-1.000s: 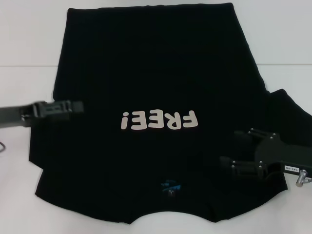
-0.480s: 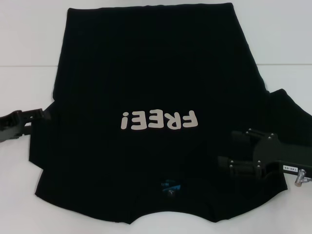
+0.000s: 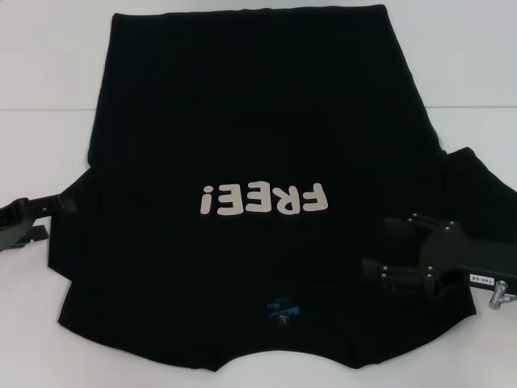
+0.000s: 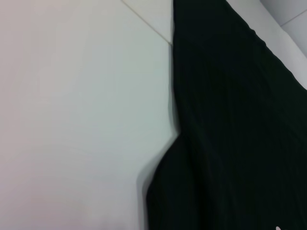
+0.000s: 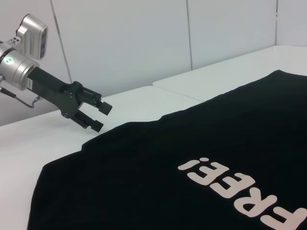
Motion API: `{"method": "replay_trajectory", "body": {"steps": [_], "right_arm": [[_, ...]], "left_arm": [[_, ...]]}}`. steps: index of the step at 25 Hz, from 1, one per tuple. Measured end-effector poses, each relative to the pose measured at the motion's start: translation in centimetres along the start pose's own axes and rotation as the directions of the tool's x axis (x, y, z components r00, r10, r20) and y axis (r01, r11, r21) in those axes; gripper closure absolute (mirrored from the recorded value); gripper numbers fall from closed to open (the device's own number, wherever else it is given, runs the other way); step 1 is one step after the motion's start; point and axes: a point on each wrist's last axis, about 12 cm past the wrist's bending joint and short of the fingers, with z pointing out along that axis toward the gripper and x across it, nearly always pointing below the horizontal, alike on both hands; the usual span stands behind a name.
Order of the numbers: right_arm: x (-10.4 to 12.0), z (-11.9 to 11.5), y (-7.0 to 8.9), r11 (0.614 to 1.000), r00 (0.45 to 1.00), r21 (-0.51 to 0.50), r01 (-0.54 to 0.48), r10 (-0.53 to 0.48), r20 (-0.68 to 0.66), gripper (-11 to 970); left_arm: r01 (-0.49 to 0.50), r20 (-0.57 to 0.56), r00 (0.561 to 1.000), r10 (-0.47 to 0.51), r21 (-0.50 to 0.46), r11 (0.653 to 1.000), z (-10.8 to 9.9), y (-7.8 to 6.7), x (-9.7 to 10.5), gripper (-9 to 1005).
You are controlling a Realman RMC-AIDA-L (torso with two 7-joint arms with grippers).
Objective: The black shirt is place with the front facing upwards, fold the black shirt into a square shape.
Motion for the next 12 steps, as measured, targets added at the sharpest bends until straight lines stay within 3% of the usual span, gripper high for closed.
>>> {"method": "replay_trajectory", "body": {"steps": [12], "right_arm": [[-0.04,0.00,0.09,1.000,1.000,-0.007,0.000,0.000,0.003,44]], "left_arm": [[0.001,-0.016,1.000,-0.002,-0.023,1.000,0.17,0.42,0.65,121]]}}
